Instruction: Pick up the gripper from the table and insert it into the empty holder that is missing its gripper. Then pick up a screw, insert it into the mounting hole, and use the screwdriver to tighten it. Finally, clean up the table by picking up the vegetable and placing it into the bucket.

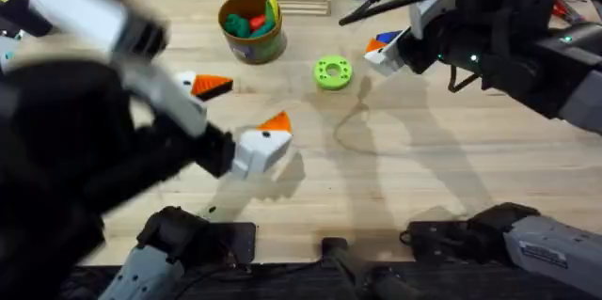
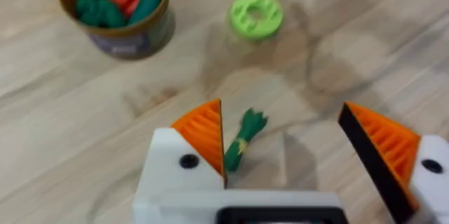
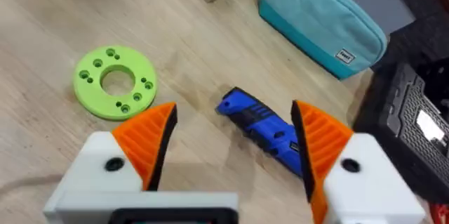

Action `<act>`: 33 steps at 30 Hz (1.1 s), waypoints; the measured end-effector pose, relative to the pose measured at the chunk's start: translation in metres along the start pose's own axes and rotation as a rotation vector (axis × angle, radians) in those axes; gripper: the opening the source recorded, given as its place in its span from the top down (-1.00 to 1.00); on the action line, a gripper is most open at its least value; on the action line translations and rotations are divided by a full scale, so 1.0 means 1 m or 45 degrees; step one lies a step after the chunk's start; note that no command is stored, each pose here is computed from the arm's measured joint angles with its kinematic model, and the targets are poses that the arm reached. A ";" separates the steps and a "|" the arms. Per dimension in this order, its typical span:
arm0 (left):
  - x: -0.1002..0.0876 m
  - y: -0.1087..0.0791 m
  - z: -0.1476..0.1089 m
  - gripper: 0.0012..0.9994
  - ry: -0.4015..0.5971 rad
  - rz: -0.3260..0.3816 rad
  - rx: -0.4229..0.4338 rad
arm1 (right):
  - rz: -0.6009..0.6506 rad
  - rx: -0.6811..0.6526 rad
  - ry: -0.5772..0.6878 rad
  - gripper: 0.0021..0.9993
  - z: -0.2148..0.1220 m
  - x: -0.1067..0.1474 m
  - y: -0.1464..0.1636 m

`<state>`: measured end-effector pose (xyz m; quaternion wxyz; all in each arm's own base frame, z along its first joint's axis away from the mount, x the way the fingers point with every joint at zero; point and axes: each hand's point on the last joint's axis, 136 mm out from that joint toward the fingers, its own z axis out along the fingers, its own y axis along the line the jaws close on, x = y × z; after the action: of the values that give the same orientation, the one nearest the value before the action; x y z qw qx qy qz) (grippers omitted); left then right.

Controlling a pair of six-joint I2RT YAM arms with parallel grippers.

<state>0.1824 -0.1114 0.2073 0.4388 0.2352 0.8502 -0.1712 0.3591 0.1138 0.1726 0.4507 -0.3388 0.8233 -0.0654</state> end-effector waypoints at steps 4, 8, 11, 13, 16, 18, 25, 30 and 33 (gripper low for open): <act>0.002 0.013 0.010 -0.97 0.312 0.046 -0.045 | 0.004 0.000 0.000 -0.89 0.000 0.000 0.000; 0.010 0.021 0.031 -0.97 0.533 0.059 -0.038 | 0.005 0.000 0.000 -0.89 0.000 0.000 0.000; 0.029 0.026 0.047 -0.97 0.700 0.044 -0.028 | 0.005 0.000 0.000 -0.90 0.000 0.000 0.000; 0.044 0.027 0.054 -0.97 0.811 0.028 -0.016 | 0.005 0.001 0.001 -0.89 0.000 0.000 0.000; 0.061 0.030 0.069 -0.97 0.932 0.035 0.012 | 0.005 0.000 0.000 -0.89 0.000 0.000 0.000; 0.071 0.030 0.076 -0.97 0.999 0.055 0.037 | 0.004 0.000 0.001 -0.90 0.000 0.000 0.000; 0.087 0.029 0.102 -0.99 1.024 0.175 0.102 | 0.005 -0.002 0.003 -0.90 0.000 0.001 0.000; 0.102 0.028 0.106 -0.79 1.040 0.195 0.116 | 0.002 -0.016 0.033 -0.90 0.000 0.006 0.003; 0.109 0.028 0.107 -0.74 1.048 0.201 0.121 | 0.001 -0.022 0.042 -0.90 0.000 0.008 0.004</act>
<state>0.2137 -0.1142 0.0554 0.0631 0.3682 0.9251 -0.0679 0.3539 0.1119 0.1653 0.4342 -0.3411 0.8313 -0.0638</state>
